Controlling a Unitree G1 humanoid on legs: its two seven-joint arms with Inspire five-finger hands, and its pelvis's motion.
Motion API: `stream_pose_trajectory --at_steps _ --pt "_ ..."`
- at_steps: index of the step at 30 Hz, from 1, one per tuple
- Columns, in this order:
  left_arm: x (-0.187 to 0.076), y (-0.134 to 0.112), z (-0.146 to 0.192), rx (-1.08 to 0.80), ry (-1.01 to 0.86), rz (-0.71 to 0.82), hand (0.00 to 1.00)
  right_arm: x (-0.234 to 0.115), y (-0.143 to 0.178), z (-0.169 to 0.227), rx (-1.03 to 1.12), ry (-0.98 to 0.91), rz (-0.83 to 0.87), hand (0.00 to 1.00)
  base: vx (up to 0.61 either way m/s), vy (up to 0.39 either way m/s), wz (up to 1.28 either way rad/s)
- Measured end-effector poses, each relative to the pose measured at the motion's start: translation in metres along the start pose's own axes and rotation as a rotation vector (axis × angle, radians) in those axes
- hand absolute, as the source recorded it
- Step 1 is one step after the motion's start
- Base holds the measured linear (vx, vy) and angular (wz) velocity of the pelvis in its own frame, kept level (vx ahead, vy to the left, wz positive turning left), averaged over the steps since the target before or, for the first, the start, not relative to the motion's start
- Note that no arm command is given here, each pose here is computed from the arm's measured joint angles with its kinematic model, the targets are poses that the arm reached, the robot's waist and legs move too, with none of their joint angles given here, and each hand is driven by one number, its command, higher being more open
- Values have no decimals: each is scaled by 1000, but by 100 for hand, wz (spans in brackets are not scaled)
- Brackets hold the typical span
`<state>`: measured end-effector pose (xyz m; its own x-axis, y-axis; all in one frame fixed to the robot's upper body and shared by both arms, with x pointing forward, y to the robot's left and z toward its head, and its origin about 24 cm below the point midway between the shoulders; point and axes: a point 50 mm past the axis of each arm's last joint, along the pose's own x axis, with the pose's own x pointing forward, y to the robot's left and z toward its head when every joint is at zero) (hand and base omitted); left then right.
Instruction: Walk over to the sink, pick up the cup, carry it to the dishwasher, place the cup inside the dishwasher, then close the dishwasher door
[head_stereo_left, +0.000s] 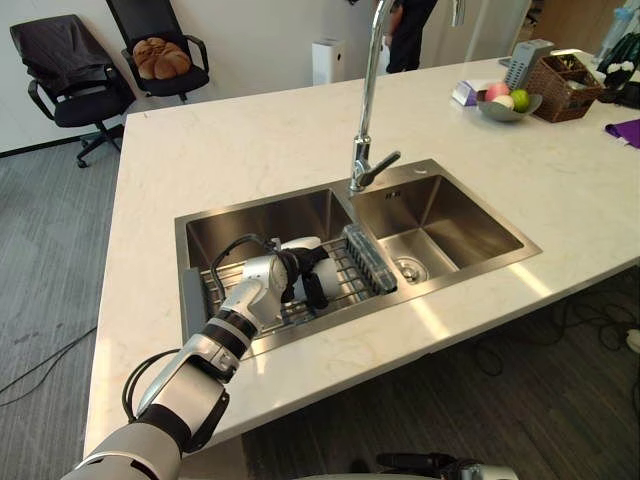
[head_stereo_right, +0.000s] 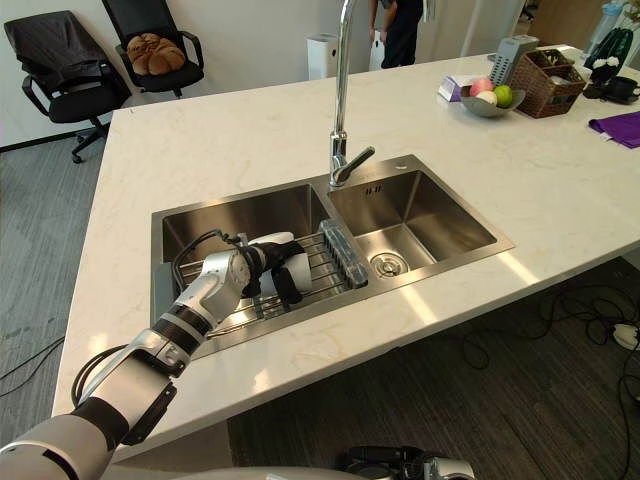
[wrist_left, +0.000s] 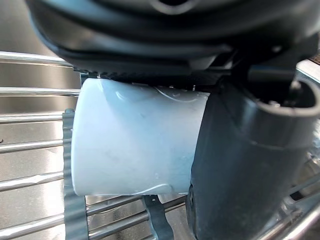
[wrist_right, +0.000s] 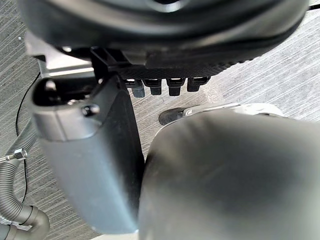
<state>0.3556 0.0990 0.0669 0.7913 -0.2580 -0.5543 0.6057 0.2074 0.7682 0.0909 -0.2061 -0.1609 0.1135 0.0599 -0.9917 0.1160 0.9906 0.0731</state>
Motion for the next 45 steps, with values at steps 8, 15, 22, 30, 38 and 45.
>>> stream_pose_trajectory --at_steps 8,15,22,30,38,45 --pt "1 -13 -18 -220 -95 154 0 0 -2 -2 -3 4 -4 100 -5 -5 4" --pt "-44 -17 -3 -690 -445 368 0 0 -6 -10 34 -20 -14 100 20 3 15" --pt "-131 20 17 -1008 -933 736 0 1 -13 -21 78 -23 -31 100 -24 25 13" --pt "-188 32 -29 -1223 -1104 1177 0 1 -18 -36 129 -25 -48 100 -85 -1 28" --pt "-212 5 -76 -1291 -849 1445 0 2 -18 -40 85 -32 -48 100 8 7 29" --pt "-209 -32 -92 -1371 -632 1412 0 2 -23 -39 54 -14 -44 100 -61 4 73"
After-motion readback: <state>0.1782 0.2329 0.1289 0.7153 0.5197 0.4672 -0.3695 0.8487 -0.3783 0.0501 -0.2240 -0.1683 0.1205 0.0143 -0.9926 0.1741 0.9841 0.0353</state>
